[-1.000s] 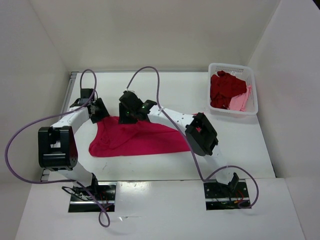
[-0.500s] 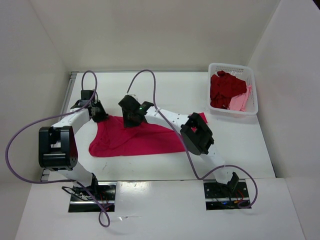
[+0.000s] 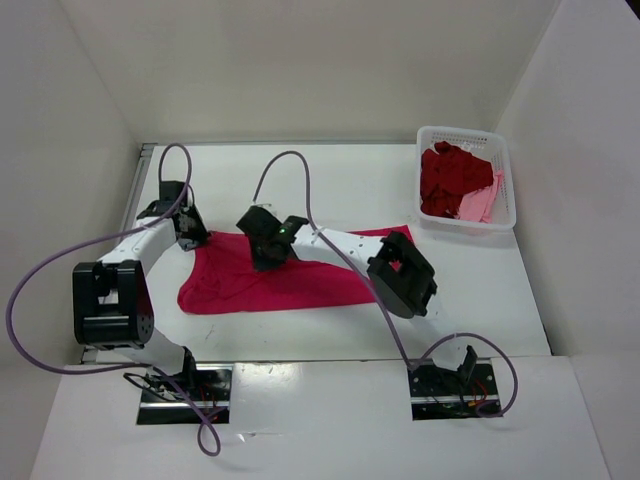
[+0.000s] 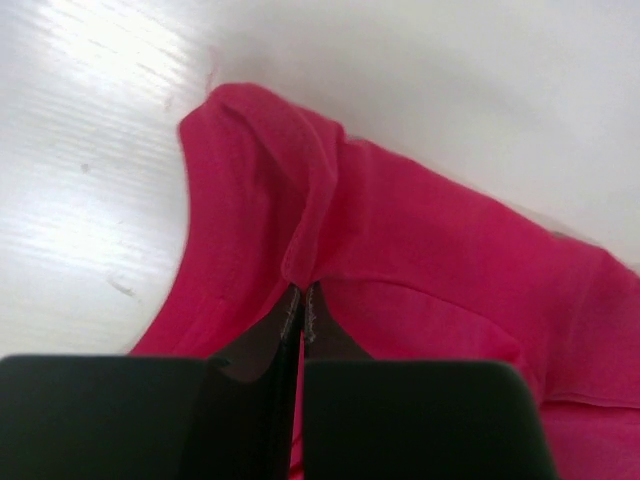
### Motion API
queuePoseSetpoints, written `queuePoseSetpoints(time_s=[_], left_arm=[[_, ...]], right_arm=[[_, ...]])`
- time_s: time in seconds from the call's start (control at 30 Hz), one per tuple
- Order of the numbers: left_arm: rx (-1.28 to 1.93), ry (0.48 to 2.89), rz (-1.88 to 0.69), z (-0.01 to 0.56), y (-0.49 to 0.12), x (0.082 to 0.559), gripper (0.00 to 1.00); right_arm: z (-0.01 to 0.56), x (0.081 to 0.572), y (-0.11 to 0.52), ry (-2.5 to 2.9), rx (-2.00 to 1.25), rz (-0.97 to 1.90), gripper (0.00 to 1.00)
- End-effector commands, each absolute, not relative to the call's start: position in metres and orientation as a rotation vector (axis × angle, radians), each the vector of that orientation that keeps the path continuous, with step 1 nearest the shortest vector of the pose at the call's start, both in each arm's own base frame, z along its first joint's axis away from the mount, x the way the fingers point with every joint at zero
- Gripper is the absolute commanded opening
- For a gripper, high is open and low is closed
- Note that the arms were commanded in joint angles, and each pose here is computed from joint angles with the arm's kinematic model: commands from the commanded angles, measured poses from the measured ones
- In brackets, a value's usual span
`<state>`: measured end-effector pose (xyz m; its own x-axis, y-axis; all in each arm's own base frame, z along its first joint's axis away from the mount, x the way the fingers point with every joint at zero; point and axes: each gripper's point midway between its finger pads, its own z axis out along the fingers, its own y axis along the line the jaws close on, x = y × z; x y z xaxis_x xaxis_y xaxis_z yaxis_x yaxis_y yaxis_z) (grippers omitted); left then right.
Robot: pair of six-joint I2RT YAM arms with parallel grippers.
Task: Fold and stack the t-shirts
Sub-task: Fold the other side of the tshirt into a rectangle
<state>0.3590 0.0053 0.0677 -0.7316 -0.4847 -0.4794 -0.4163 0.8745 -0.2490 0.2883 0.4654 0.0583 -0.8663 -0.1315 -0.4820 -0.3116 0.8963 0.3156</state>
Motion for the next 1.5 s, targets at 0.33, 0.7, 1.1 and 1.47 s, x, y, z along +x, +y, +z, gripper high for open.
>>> queuePoseSetpoints(time_s=[0.33,0.7,1.1,1.47], left_arm=[[-0.634,2.488,0.048,0.085,0.037,0.351,0.02],[-0.648,2.495,0.045,0.074,0.037,0.362,0.44],[-0.559,2.364,-0.219,0.144,-0.003,0.326,0.41],[-0.619,2.540,-0.517,0.100,-0.047,0.295,0.27]], right_arm=[[0.066,0.237,0.434,2.639,-0.291,0.608,0.03],[0.047,0.217,0.423,2.695,-0.305,0.561,0.29],[0.123,0.290,0.426,2.504,-0.238,0.635,0.09],[0.087,0.399,0.395,2.482,-0.413,0.621,0.48]])
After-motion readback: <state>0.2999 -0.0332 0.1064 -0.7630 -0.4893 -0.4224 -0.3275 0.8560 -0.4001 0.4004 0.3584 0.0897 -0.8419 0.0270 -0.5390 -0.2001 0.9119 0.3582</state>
